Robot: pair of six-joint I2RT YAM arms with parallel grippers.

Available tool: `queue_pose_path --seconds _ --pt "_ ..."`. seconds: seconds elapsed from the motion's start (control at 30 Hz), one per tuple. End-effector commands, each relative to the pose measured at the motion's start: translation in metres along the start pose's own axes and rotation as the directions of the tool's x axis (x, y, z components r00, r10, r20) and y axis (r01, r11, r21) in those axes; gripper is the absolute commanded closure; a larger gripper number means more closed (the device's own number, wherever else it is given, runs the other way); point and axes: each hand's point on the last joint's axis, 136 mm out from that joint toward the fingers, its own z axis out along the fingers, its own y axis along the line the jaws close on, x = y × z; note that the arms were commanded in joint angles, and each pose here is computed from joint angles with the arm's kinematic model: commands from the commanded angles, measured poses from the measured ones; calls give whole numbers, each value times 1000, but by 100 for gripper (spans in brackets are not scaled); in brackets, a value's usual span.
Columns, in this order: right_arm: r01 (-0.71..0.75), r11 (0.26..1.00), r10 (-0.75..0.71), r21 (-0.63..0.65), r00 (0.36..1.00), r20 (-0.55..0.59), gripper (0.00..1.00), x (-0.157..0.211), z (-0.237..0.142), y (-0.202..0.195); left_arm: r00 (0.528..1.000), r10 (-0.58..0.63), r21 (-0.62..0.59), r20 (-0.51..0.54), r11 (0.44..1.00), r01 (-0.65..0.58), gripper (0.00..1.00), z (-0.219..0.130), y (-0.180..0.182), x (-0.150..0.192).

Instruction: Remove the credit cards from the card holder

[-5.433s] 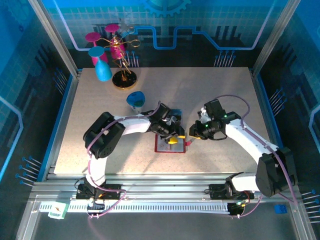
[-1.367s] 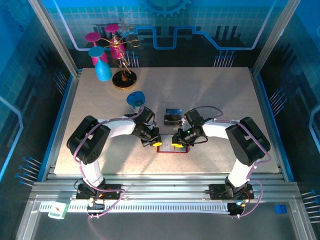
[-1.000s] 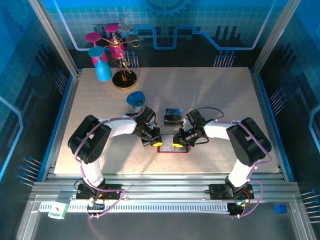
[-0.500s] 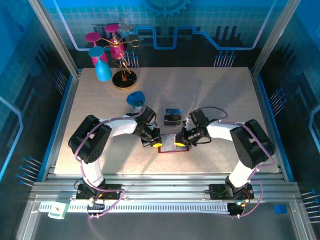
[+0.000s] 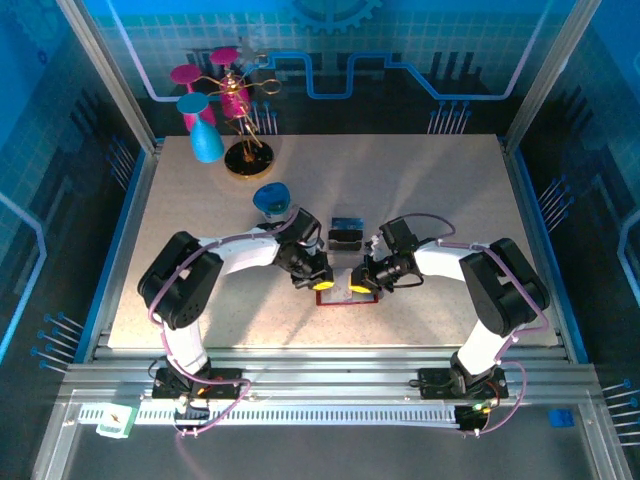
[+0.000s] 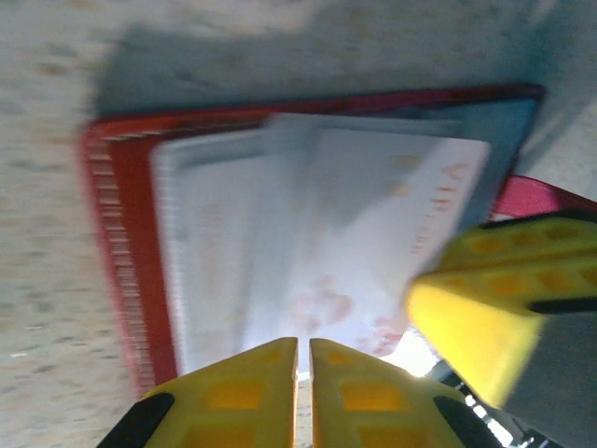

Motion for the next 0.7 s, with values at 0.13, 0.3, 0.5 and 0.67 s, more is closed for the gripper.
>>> queue_pose_path --seconds 0.13,0.3,0.5,0.67 --pt "-12 1000 12 5 999 -35 89 9 3 -6 999 -24 -64 -22 998 22 90 12 8 4" --pt "-11 1000 12 6 999 -36 89 9 4 -6 999 -29 -132 -35 991 24 95 18 29 6" --pt "-10 999 11 33 1000 -23 89 10 -2 -11 998 -47 -157 -43 987 40 96 22 40 11" --pt "-12 999 12 47 1000 -6 89 9 -12 -16 998 -49 -170 -45 985 41 97 19 44 12"
